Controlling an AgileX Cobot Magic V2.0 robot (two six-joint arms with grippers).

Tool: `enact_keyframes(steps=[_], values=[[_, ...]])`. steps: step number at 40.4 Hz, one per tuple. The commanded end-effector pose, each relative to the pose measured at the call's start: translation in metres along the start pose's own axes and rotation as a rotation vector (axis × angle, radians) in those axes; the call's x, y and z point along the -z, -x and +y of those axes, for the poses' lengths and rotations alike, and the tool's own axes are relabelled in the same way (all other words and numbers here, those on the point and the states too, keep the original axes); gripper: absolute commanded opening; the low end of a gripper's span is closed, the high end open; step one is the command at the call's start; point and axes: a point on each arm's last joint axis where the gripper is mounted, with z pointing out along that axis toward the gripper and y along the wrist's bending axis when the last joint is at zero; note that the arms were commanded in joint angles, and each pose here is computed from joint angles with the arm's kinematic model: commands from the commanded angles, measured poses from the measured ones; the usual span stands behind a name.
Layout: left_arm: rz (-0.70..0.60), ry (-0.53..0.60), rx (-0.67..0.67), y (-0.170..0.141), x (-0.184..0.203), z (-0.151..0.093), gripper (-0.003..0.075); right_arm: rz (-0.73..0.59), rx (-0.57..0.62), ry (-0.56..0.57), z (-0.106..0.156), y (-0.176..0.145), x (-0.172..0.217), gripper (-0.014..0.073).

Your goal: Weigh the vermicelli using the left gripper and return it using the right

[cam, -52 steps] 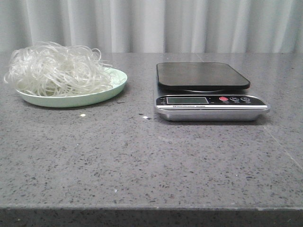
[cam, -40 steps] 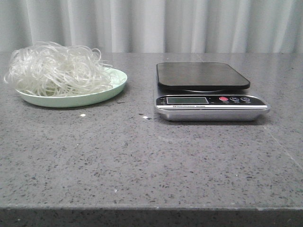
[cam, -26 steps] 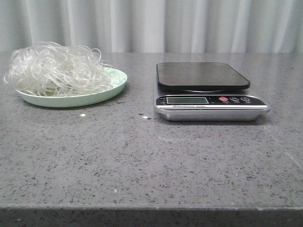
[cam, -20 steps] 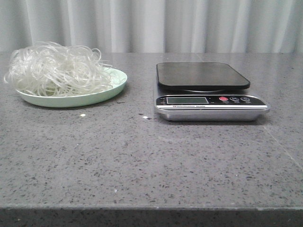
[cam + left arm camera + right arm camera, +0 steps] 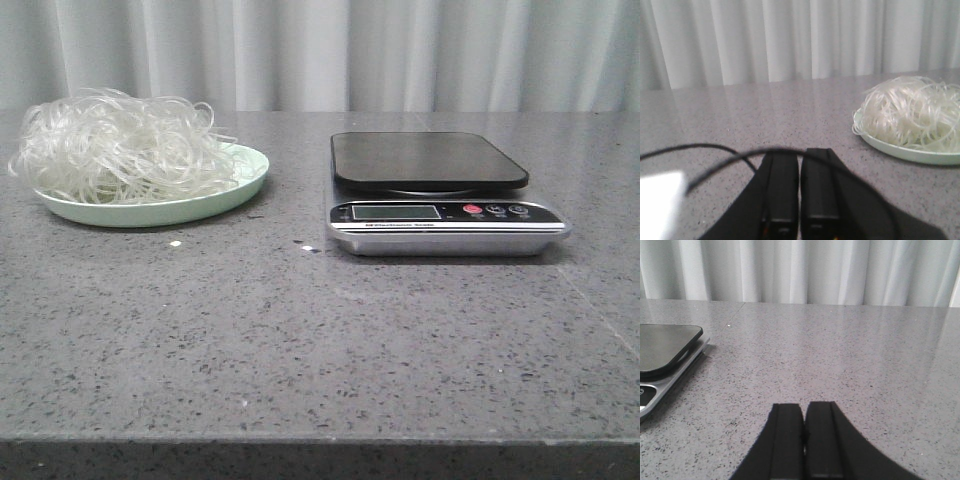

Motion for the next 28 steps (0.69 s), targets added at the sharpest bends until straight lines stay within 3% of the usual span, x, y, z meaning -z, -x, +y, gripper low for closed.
enact_keyframes(steps=[1,7,14,22,28], values=[[-0.160,0.009,0.010,0.012,0.002,0.001,0.0136,-0.102,0.005,-0.010,-0.001,0.011,0.002,0.0151],[-0.274,0.022,0.016,0.023,0.005,0.002,0.0136,-0.102,0.005,-0.010,-0.001,0.011,0.002,0.0151],[-0.534,0.050,0.036,0.060,0.017,0.006,0.0136,-0.108,0.005,-0.011,-0.001,0.011,0.002,0.0151],[-0.447,0.025,0.029,0.153,0.023,0.011,0.0137,-0.082,0.005,-0.008,-0.001,0.009,0.002,0.0151],[-0.315,0.006,0.030,0.211,0.000,0.014,0.0138,-0.075,0.005,-0.008,0.000,0.008,0.002,0.0151]])
